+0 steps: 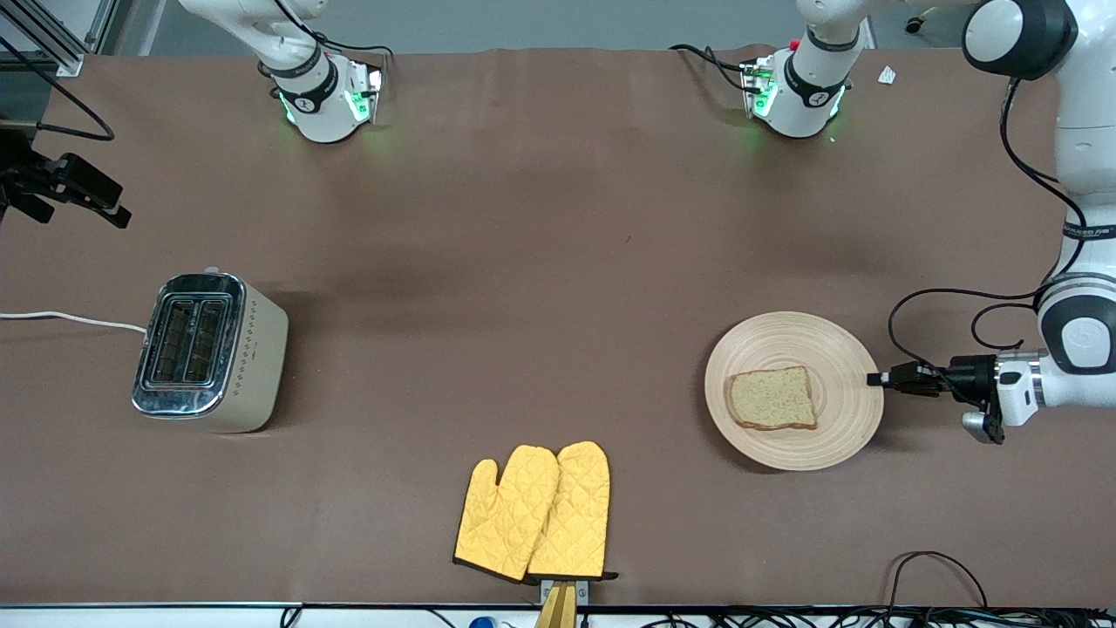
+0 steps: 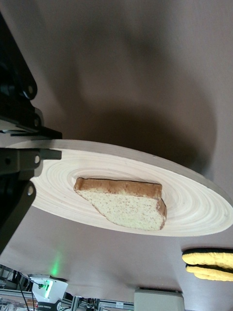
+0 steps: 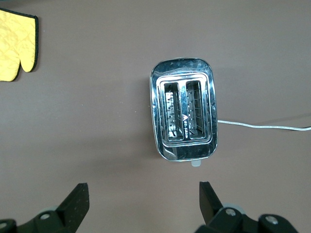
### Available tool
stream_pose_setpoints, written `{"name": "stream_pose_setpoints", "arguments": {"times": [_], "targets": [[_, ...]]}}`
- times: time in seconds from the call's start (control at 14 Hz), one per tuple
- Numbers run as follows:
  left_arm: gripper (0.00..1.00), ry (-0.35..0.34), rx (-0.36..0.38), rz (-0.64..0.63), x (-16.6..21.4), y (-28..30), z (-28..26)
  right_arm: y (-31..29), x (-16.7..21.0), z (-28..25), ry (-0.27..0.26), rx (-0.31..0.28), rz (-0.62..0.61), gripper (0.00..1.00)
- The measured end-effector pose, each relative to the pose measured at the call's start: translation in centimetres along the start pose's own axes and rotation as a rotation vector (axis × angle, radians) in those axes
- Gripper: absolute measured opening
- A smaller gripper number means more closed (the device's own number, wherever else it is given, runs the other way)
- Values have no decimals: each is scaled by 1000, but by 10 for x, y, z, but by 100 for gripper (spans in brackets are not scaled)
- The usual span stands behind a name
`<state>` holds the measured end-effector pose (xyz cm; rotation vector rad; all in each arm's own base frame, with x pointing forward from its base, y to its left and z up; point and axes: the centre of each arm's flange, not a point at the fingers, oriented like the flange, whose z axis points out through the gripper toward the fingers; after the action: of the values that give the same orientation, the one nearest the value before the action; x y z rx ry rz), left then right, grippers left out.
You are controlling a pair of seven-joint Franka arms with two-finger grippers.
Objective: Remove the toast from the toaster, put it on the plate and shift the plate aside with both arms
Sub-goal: 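Slide the wooden plate away from the toaster with the left gripper, then release the plate rim and raise the left gripper away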
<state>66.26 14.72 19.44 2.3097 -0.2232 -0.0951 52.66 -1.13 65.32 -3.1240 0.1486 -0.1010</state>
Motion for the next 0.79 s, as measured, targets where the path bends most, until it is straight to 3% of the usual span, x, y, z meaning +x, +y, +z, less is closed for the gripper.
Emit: {"name": "stream_pose_setpoints", "arguments": {"times": [0.21, 0.79], "targets": [[11, 0, -1, -9, -5, -10, -5, 0, 0, 0, 0, 0, -1, 100], [15, 8, 109, -51, -19, -44, -36, -2, 0, -2, 4, 0, -7, 100]]}}
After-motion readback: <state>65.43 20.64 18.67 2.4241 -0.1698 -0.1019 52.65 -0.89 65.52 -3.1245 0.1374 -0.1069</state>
